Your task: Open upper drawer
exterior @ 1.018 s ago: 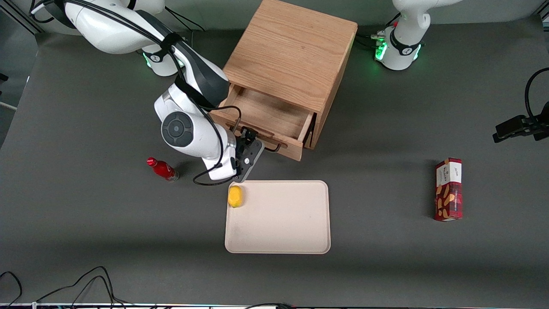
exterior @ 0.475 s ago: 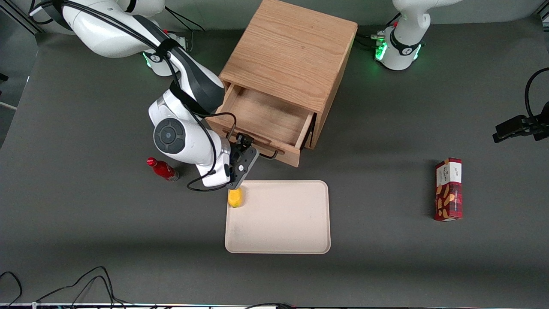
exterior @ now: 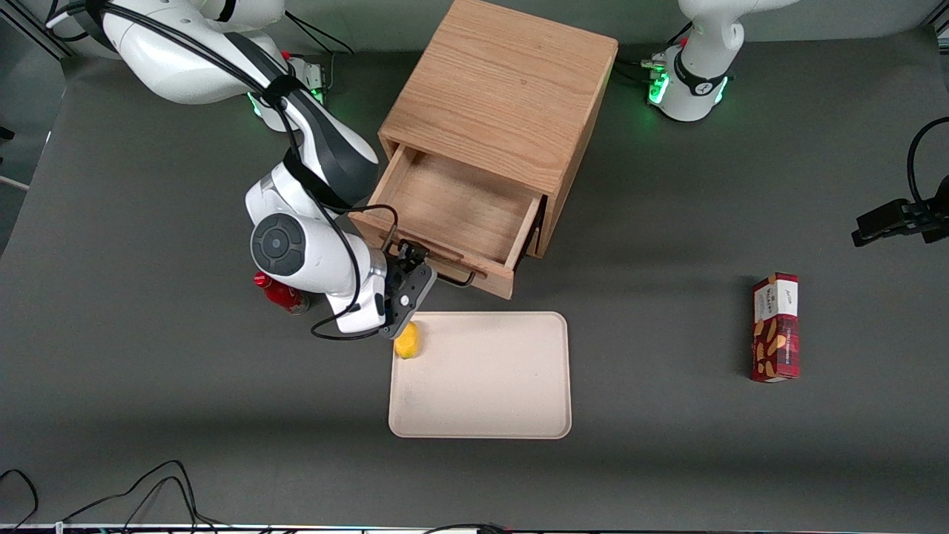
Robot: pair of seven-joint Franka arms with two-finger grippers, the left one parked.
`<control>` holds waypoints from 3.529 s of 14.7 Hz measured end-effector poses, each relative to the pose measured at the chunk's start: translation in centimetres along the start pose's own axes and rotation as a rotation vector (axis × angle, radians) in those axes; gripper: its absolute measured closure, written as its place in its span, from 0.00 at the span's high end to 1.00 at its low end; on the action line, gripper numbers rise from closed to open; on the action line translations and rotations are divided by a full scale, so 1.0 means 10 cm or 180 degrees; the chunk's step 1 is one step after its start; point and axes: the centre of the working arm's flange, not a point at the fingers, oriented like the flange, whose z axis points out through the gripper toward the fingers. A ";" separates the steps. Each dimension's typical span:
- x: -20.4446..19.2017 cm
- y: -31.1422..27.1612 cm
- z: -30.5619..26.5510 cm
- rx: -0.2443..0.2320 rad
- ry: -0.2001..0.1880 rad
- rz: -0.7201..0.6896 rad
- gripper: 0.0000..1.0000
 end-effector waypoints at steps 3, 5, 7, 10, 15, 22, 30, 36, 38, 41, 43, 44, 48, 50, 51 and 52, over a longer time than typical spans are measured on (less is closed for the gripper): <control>0.01 0.07 0.01 -0.0045 -0.0015 -0.0034 1.00; 0.04 0.10 -0.01 -0.0032 -0.0024 -0.0078 1.00; 0.07 0.13 0.00 -0.0018 -0.0032 -0.0102 1.00; 0.12 0.17 0.00 -0.0051 -0.0026 -0.0172 1.00; 0.15 0.25 -0.01 -0.0043 -0.0015 -0.0267 1.00; 0.17 0.37 -0.07 -0.0128 0.0001 -0.0330 1.00; 0.17 0.58 -0.14 -0.0137 0.0018 -0.0262 1.00; 0.18 0.66 -0.17 -0.0158 0.0063 -0.0239 1.00; 0.19 0.68 -0.21 -0.0173 0.0086 -0.0232 1.00; 0.19 0.71 -0.25 -0.0191 0.0107 -0.0220 1.00; 0.19 0.72 -0.25 -0.0194 0.0112 -0.0220 1.00; 0.20 0.72 -0.28 -0.0201 0.0125 -0.0219 1.00; 0.21 0.74 -0.37 -0.0235 0.0178 -0.0211 1.00; 0.21 0.75 -0.41 -0.0234 0.0170 -0.0207 1.00; 0.20 0.75 -0.45 -0.0230 0.0160 -0.0205 1.00; 0.19 0.74 -0.48 -0.0218 0.0133 -0.0204 1.00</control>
